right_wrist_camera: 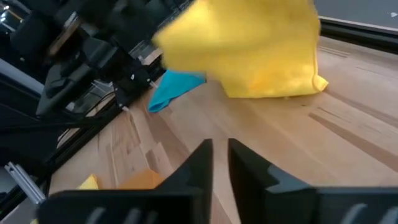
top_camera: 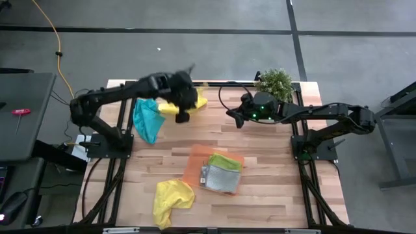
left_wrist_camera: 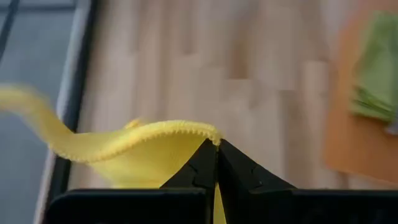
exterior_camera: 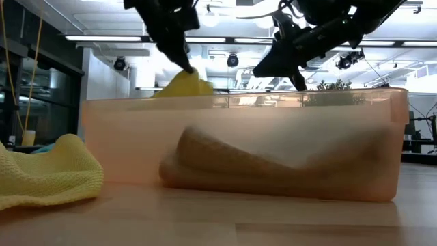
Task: Fold microfiber towels
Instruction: Fold the top yellow towel
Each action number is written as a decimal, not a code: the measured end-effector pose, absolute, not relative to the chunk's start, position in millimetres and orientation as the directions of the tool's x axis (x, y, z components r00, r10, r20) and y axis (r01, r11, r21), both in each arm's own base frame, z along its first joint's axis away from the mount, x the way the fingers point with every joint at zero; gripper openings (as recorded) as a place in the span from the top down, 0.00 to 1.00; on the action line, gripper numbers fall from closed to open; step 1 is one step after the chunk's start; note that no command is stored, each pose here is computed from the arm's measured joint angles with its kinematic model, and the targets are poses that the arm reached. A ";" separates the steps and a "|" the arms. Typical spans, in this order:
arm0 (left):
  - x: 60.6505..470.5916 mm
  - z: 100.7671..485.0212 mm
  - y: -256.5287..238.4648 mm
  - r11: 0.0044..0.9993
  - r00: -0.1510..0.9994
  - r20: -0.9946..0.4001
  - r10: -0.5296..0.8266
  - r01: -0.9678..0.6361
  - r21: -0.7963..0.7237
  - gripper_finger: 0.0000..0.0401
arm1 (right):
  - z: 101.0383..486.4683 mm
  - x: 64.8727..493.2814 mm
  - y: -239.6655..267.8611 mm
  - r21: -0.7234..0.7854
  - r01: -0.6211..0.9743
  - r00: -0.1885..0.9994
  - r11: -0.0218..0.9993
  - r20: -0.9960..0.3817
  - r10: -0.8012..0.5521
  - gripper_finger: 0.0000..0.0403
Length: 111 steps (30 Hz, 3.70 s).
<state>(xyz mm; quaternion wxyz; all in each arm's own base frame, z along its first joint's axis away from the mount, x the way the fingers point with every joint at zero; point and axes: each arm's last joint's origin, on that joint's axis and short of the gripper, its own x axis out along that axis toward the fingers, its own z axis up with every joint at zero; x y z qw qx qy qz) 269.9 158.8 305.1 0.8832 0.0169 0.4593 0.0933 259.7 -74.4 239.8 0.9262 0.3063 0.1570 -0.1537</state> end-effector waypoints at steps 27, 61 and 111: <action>300.0 258.7 139.2 0.739 0.683 -0.688 0.246 -0.592 -0.323 1.00 | 170.4 299.5 -57.2 0.355 0.476 0.804 0.805 -0.547 -0.234 0.51; 307.5 281.7 147.6 0.713 0.805 -0.565 0.180 -0.503 -0.489 1.00 | 167.1 322.6 -45.8 -0.056 0.310 0.818 0.949 -0.493 -0.296 0.51; 307.6 281.5 147.0 0.713 0.805 -0.567 0.177 -0.502 -0.490 1.00 | 154.8 331.0 -43.6 0.134 0.434 0.816 0.891 -0.477 -0.326 0.96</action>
